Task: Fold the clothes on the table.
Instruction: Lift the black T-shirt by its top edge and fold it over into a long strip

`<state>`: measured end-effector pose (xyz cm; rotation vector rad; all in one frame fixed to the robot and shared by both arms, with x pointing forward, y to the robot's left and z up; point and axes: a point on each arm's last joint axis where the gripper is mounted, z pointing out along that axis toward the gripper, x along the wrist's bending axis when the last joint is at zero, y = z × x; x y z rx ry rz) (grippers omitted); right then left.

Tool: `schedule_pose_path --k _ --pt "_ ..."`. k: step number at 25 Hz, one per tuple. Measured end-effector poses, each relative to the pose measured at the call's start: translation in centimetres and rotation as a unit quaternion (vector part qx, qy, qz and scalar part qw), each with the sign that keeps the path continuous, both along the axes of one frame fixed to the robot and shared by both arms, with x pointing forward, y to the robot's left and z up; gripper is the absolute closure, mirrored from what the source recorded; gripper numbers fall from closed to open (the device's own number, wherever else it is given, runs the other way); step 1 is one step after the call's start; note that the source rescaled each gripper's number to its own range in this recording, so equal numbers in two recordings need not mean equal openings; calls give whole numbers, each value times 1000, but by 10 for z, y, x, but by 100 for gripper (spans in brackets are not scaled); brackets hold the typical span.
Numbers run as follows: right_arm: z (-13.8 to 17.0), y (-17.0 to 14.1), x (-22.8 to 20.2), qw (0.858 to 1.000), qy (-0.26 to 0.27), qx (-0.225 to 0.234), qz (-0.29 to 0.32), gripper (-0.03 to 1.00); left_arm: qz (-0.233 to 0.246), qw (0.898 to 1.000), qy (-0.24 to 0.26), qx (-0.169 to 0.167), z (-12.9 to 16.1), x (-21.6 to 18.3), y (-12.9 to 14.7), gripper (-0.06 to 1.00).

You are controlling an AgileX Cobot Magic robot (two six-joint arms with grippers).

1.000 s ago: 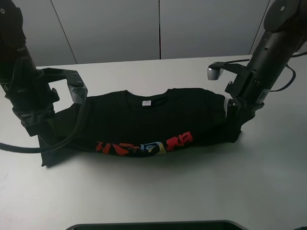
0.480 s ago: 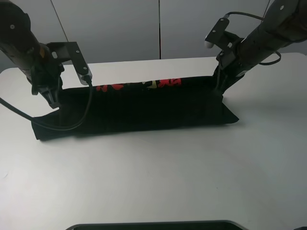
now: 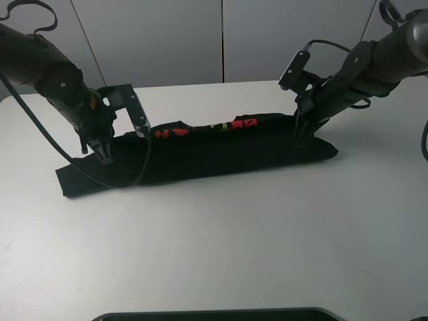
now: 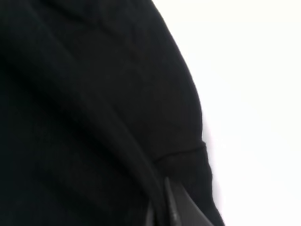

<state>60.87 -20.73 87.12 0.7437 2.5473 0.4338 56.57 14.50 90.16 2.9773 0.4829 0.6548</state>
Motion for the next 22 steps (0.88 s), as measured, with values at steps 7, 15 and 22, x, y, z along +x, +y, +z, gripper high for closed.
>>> schedule_pose_path --k 7,15,22 --pt "10 1 13 999 -46 0 -8 97 -15 1000 -19 4 1 4 -1 94" --pt "0 4 25 998 -36 24 -44 56 -16 1000 -17 13 1 4 0 77" --pt "4 0 38 988 -105 42 -102 17 -8 1000 -17 15 1 4 1 13"
